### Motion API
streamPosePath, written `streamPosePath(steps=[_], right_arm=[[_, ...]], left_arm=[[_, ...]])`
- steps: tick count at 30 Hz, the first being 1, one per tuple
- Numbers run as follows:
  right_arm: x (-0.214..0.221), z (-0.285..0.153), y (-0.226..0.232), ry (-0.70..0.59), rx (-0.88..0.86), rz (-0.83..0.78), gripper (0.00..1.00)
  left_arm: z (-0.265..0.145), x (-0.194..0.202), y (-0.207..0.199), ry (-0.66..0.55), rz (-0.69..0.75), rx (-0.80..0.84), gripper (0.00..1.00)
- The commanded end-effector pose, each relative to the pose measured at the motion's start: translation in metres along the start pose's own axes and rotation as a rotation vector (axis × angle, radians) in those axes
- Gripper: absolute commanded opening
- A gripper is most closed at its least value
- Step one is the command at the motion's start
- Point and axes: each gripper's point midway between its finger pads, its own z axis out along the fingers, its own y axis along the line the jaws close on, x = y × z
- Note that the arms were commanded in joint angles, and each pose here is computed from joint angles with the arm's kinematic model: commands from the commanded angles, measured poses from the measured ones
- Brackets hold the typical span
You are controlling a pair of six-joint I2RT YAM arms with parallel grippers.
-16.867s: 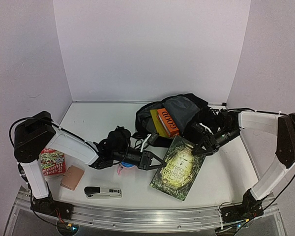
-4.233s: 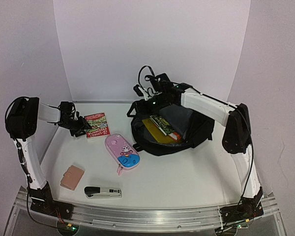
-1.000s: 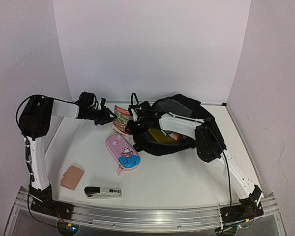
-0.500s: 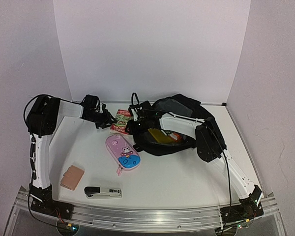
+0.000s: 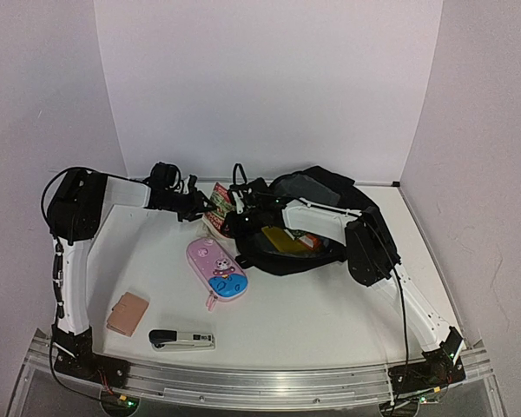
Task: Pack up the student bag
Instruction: Pick up the book from the center of the board.
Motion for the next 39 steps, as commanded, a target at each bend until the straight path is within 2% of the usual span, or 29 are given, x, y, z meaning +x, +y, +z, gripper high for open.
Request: streamPosePath(steps=[1, 5, 7, 12, 16, 20, 24, 28, 34, 39], right_arm=[[0.04, 0.014, -0.02, 0.106, 0.039, 0.031, 0.33], [0.034, 0.007, -0.015, 0.098, 0.029, 0.022, 0.35], [0.024, -0.004, -0.007, 0.086, 0.009, 0.02, 0.41], [-0.015, -0.051, 0.022, 0.042, -0.102, 0.018, 0.68], [-0.053, -0.105, 0.041, -0.018, -0.192, 0.0, 0.86], [-0.072, -0.151, 0.046, -0.043, -0.255, 0.011, 0.97], [-0.071, -0.186, 0.04, -0.036, -0.282, 0.046, 0.98], [-0.07, -0.214, 0.031, -0.038, -0.294, 0.081, 0.98], [-0.068, -0.251, 0.043, -0.047, -0.349, 0.076, 0.98], [-0.072, -0.278, 0.062, -0.064, -0.408, 0.06, 0.98]], left_arm=[[0.008, 0.005, -0.015, 0.049, -0.001, 0.036, 0.28], [-0.001, -0.003, -0.006, 0.013, -0.005, -0.042, 0.1], [-0.01, -0.01, -0.003, -0.007, -0.005, -0.075, 0.01], [-0.038, -0.034, 0.0, -0.065, -0.015, -0.07, 0.0], [-0.062, -0.054, -0.028, -0.12, 0.033, 0.044, 0.0], [-0.081, -0.067, -0.059, -0.17, 0.111, 0.096, 0.0], [-0.106, -0.076, -0.096, -0.216, 0.175, 0.147, 0.0], [-0.134, -0.073, -0.147, -0.249, 0.242, 0.266, 0.0], [-0.144, -0.027, -0.222, -0.183, 0.343, 0.425, 0.0], [-0.14, 0.02, -0.263, -0.114, 0.397, 0.525, 0.0]])
